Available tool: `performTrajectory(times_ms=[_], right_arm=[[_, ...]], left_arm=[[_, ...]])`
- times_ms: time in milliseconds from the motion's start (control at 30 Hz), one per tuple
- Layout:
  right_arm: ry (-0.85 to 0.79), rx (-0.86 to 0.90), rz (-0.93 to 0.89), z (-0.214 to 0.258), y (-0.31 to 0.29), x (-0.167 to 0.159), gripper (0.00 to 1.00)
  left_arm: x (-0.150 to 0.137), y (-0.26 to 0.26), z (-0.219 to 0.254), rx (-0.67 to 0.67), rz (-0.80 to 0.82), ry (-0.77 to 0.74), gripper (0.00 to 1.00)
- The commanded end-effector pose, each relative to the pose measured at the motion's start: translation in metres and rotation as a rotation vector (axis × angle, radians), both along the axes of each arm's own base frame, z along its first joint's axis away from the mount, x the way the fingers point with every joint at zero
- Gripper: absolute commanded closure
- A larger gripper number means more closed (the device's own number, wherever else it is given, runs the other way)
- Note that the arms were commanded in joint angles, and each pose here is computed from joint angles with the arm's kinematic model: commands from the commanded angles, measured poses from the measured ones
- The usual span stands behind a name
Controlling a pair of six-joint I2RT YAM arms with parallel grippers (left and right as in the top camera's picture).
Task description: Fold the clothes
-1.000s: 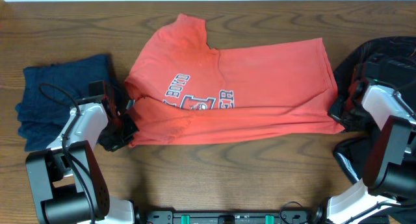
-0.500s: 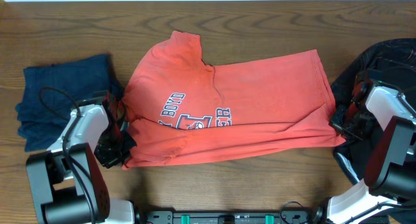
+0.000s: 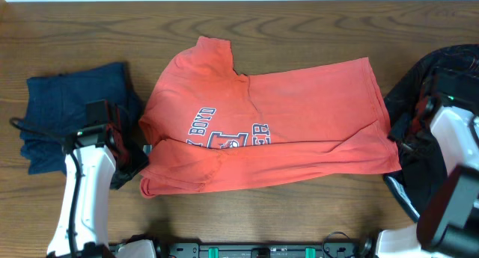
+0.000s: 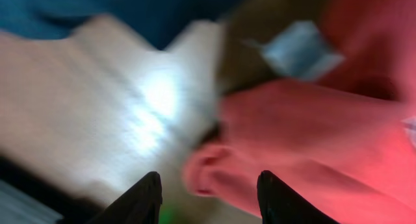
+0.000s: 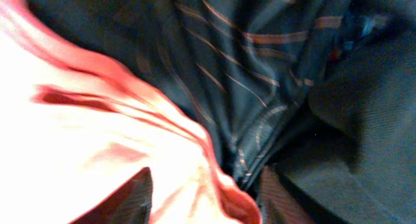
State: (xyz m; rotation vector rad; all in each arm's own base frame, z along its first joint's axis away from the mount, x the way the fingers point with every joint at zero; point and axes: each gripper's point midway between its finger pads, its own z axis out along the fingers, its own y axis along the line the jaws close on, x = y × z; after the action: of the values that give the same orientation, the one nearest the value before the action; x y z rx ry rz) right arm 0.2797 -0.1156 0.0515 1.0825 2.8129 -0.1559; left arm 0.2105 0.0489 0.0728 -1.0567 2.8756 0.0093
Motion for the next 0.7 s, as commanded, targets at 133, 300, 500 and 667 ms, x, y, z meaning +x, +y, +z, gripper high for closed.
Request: performTrajectory(times_ms=[133,300,500,667], right_arm=[[-0.222,0.077,0.093,0.044,0.017,0.025,0.47],[-0.197,0.082,0.109,0.042,0.018,0.02,0.47],[-0.193,0.084,0.109,0.042,0.019,0.019,0.47],[-0.191,0.085,0.109,0.041,0.019,0.018,0.47]], left_arm=[[0.023,-0.071,0.012,-0.225,-0.257,-0.108,0.51],[0.016,-0.106,0.002,-0.238,-0.405,-0.049,0.43],[-0.005,-0.143,-0.024,-0.249,-0.56,0.104,0.4],[-0.029,-0.159,-0.046,-0.24,-0.646,0.255,0.4]])
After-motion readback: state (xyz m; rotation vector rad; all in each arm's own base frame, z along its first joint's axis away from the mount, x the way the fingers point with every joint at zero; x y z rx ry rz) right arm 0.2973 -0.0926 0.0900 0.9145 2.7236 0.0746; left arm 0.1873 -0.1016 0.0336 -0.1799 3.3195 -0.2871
